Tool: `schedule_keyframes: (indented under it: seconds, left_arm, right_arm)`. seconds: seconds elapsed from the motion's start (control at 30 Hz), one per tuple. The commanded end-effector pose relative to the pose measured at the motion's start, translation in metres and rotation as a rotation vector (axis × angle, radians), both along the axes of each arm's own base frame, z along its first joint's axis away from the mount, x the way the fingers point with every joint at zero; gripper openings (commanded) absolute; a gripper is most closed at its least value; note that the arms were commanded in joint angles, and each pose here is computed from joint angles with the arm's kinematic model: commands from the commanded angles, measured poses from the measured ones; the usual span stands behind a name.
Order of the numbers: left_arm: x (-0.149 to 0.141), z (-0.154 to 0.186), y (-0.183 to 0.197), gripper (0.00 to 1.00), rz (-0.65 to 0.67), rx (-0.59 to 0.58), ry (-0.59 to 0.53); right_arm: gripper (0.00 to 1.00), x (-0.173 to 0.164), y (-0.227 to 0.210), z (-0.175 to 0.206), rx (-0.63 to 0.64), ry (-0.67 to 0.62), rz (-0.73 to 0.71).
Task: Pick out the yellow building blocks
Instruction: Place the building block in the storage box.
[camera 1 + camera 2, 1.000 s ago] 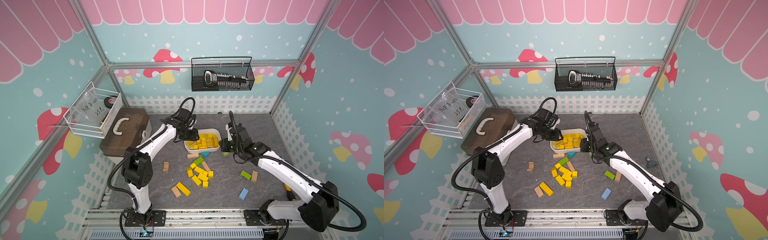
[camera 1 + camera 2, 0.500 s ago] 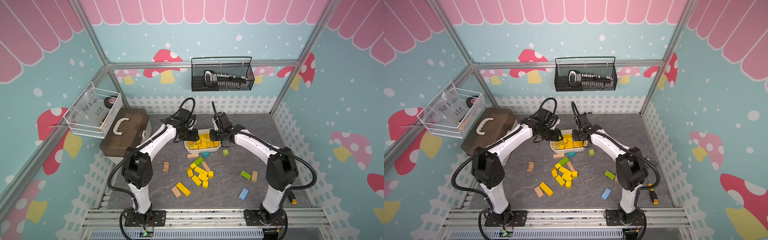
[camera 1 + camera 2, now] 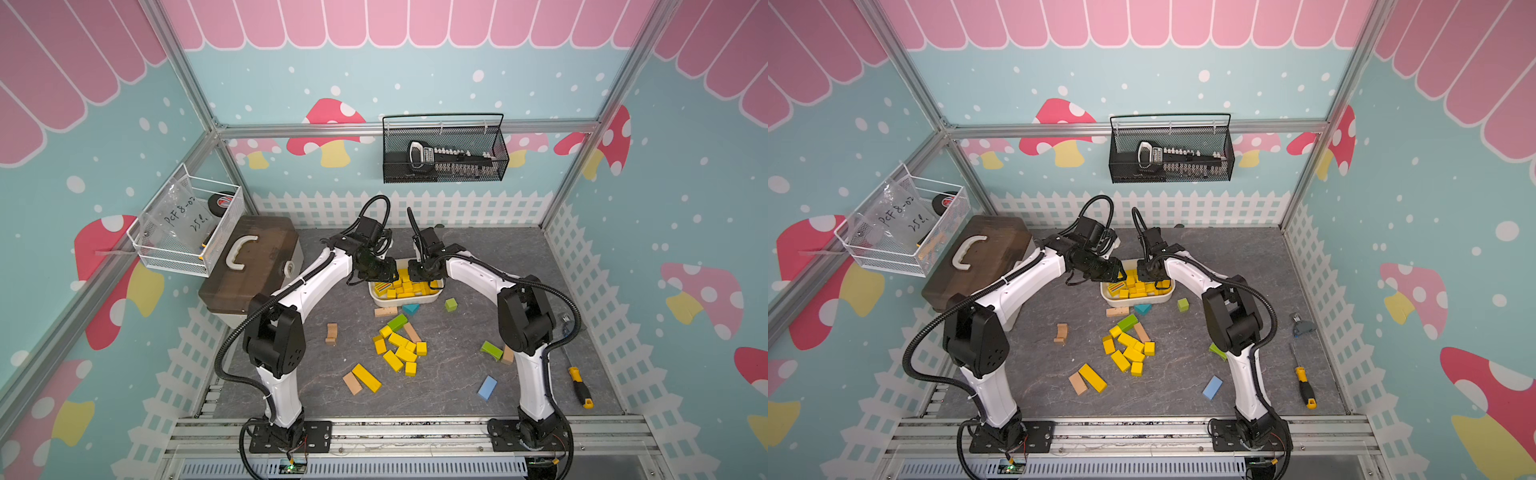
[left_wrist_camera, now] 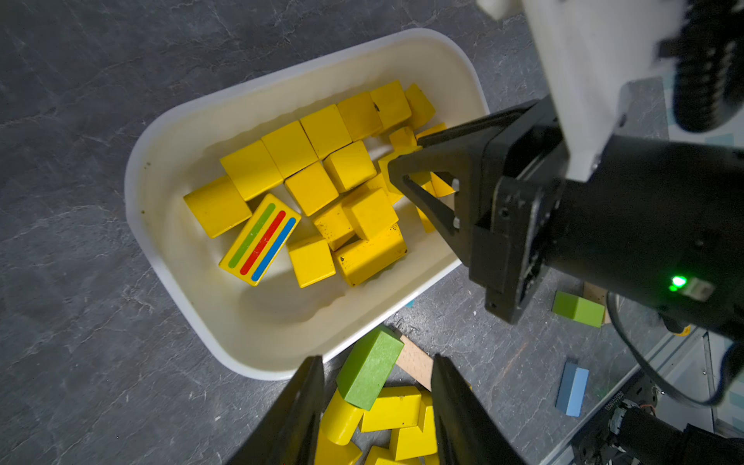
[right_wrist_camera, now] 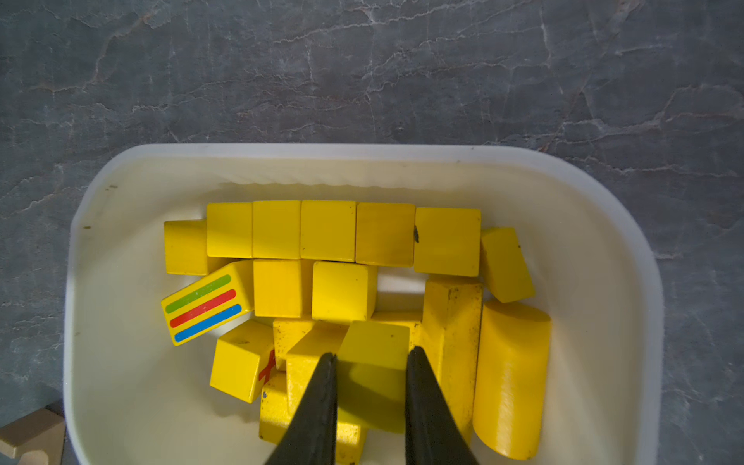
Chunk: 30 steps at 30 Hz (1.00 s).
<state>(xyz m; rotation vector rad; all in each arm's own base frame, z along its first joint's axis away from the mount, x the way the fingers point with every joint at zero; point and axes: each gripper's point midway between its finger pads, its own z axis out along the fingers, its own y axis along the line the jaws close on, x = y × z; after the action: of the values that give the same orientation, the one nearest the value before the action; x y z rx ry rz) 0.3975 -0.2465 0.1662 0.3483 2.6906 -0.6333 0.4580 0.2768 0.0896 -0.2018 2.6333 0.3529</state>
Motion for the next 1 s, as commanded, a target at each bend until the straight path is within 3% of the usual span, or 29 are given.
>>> schedule_keyframes:
  seconds: [0.0, 0.63, 0.8, 0.97]
  left_arm:
    - [-0.0005, 0.0150, -0.0022, 0.48, -0.014, -0.023, -0.022]
    - [-0.0009, 0.0144, -0.0011, 0.51, -0.015, -0.015, -0.025]
    - [-0.0006, 0.0142, -0.0004, 0.51, -0.012, -0.014, -0.025]
    - [-0.0005, 0.0142, -0.0003, 0.51, -0.012, -0.013, -0.026]
  right_arm:
    - [0.17, 0.0043, -0.0001, -0.0009, -0.002, 0.006, -0.012]
    - [0.31, 0.0111, -0.0021, -0.0030, -0.001, 0.011, -0.012]
    - [0.44, 0.0078, -0.0037, -0.0026, -0.003, 0.013, -0.007]
    - [0.45, 0.0064, -0.0047, 0.0001, -0.006, 0.007, -0.001]
